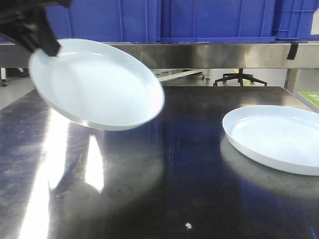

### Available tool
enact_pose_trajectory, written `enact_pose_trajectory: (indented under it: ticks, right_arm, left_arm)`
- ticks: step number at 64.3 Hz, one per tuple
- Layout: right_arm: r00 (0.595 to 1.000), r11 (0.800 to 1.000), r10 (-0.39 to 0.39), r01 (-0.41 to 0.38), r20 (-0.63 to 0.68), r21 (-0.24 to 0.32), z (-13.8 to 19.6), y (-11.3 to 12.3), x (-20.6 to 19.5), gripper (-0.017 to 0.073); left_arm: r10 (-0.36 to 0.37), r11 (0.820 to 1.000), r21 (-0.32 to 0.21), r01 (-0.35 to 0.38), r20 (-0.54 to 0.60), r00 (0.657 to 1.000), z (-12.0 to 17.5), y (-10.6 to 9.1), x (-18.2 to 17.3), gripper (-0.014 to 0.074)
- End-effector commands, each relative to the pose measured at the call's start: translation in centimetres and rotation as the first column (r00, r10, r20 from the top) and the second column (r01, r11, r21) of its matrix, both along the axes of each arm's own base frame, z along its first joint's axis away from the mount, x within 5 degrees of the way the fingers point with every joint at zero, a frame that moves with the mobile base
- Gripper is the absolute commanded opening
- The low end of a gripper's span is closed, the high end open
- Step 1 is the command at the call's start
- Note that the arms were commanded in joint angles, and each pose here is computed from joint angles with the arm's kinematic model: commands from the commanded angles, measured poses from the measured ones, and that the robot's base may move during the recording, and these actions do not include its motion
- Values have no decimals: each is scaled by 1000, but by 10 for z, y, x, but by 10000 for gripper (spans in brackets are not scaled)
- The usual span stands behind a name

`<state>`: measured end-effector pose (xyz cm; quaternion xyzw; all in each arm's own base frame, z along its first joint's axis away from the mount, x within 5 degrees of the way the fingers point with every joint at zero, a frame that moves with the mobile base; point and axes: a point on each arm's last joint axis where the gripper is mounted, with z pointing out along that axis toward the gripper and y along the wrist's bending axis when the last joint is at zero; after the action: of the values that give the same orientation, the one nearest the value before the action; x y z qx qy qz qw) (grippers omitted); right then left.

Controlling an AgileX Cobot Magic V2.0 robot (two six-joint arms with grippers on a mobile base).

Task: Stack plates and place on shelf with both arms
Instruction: 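Lift the plate with the left gripper and carry it toward the table center, then set the plate down at the table center and open the left gripper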

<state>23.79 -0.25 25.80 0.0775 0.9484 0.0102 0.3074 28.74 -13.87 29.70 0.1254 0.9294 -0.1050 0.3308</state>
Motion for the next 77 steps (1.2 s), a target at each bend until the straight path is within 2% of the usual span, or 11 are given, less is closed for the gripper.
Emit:
enact_pose_trajectory:
  ticks: [1, 13, 30, 36, 46, 51, 55, 60, 69, 73, 77]
  right_arm:
    - [996, 1000, 6, -5, 91, -8, 17, -1, 5, 367]
    - [996, 1000, 6, -5, 92, -8, 17, -1, 5, 367]
    - [995, 1000, 6, -5, 95, -8, 17, -1, 5, 367]
    - [995, 1000, 6, -5, 95, -8, 17, -1, 5, 367]
    - [995, 1000, 6, -5, 95, -8, 17, -1, 5, 367]
    - [995, 1000, 6, -5, 95, -8, 17, -1, 5, 367]
    - [995, 1000, 6, -5, 95, -8, 17, -1, 5, 367]
    - [995, 1000, 6, -5, 95, -8, 17, -1, 5, 367]
    - [995, 1000, 6, -5, 95, -8, 17, -1, 5, 367]
    - [995, 1000, 6, -5, 95, -8, 17, -1, 5, 367]
    - [995, 1000, 6, -5, 95, -8, 17, -1, 5, 367]
  left_arm:
    - [-31, 996, -77, 38, 93, 995, 12, -20, 3, 92]
    - [-83, 995, -53, 86, 44, 996, -19, -45, 12, 92]
    - [-88, 996, -18, 88, -15, 996, -46, -52, 22, 99]
    - [-99, 995, -1, 99, -18, 995, -50, -52, 23, 181]
    - [-124, 992, 18, 124, -2, 992, -50, -52, 24, 473]
    - [-124, 992, 18, 124, -2, 992, -50, -52, 24, 545]
    - [-120, 993, 13, 120, -8, 993, -49, -52, 23, 529]
    - [-119, 993, 23, 120, -18, 993, -42, -52, 25, 432]
    - [-76, 997, 13, 76, 10, 997, -18, -38, 33, 59]
    - [-48, 999, 0, 48, 39, 998, -4, -28, 36, 115]
    - [-9, 1000, -17, 10, 76, 997, 14, -13, 36, 107]
